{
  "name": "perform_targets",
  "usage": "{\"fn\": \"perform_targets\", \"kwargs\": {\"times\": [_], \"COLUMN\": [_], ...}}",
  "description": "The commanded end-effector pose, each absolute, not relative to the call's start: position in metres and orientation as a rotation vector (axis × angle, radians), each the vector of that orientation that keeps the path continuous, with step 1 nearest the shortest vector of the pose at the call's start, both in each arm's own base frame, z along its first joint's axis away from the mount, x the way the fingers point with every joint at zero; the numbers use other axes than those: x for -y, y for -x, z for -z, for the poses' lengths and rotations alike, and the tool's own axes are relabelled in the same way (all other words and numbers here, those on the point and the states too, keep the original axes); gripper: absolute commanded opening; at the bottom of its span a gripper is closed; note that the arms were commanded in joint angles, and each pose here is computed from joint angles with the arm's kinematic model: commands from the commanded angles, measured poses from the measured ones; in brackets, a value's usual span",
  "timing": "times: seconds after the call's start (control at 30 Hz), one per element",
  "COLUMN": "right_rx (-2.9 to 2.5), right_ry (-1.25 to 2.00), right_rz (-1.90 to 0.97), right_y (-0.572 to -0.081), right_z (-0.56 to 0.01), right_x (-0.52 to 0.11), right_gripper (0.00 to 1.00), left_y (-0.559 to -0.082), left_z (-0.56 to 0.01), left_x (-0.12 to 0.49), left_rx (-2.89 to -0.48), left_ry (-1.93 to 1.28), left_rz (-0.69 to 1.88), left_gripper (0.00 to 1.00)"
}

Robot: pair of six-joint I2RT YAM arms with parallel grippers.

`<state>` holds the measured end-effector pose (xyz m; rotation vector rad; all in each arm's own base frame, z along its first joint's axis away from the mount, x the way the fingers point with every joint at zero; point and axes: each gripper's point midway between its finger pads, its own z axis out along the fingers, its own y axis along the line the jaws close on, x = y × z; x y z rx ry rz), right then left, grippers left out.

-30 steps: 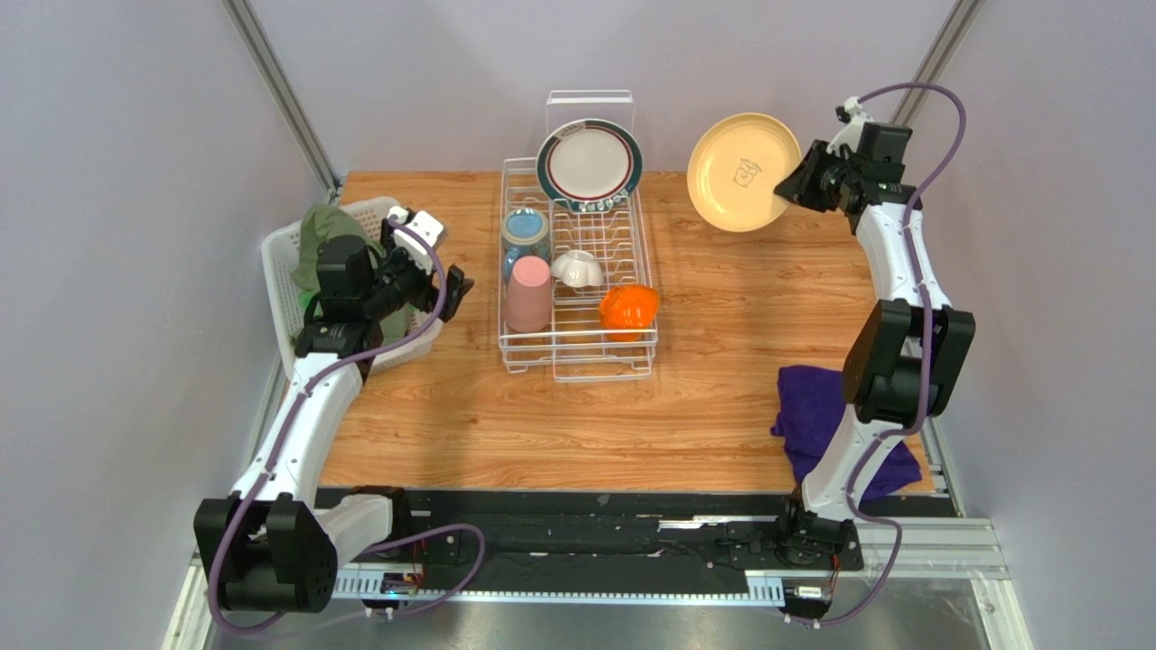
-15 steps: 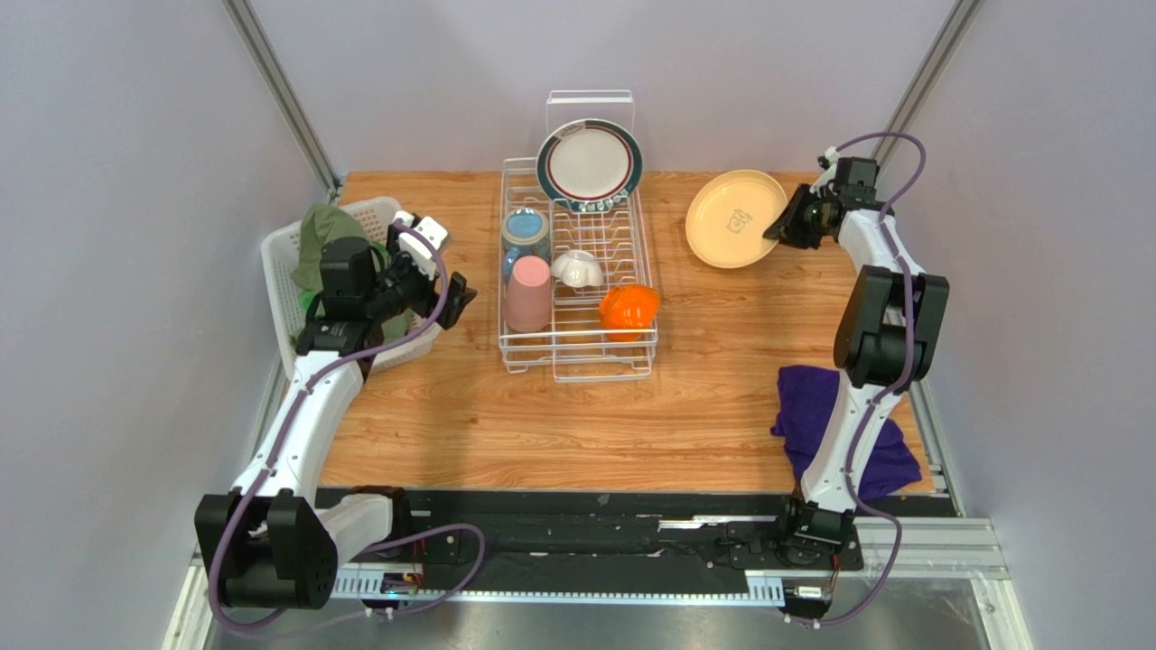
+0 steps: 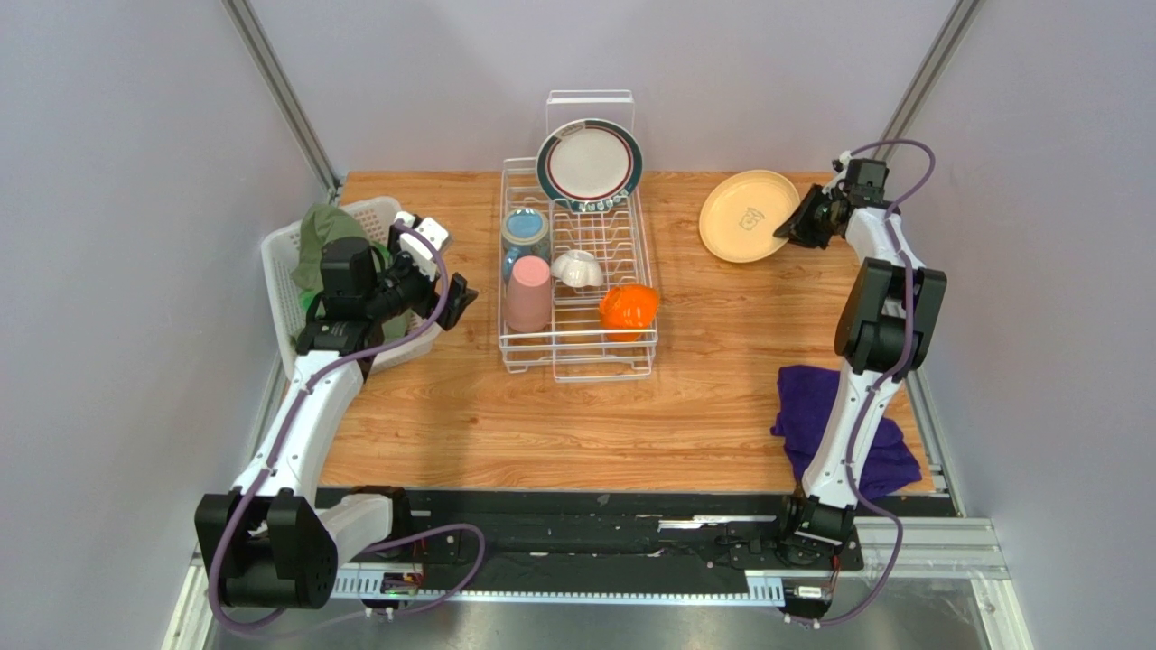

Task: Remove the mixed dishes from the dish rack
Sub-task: Place the plate at the center of the board.

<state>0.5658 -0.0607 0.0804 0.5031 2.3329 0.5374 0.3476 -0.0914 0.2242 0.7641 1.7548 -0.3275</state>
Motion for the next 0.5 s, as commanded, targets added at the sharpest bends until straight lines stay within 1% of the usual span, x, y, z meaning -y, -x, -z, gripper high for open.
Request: {"fn": "perform_targets", "kwargs": {"times": [0.0,0.17,0.2,0.3,0.47], "right_rx": [-2.304,-2.323,-2.329,-2.344,-2.367], "right_ry": [-0.515,-0.517,-0.52,-0.521,-0.518], "right_rz": [-0.553,-0.532,-0.527,-0.51,-0.47], "right_y": [-0.577,-0.576,-0.575,-0.573,-0.567], "right_z": [-0.09,-0.085,-0.084,-0.081,-0.077], "right_x": [0.066,0.068,0.069,0.071,0.074], "right_gripper": [0.19,0.32,0.36,0.41,0.45], "left_y": [-0.349,-0.348,-0.348,-0.347,-0.346], "left_z": [-0.233,-0.232,-0.231,-0.231,-0.229], "left_x": [0.093,0.093,0.093,0.093,0.093], "left_rx": [-1.706,-1.705,-1.706,-1.706,-1.705], "left_ry": [-0.812,-0.816,-0.816,-0.819,-0.824], "left_rz": [0.317,0.312,0.312,0.313,0.317], "left_gripper": [0.99,0.99,0.99,0.99,0.99]}}
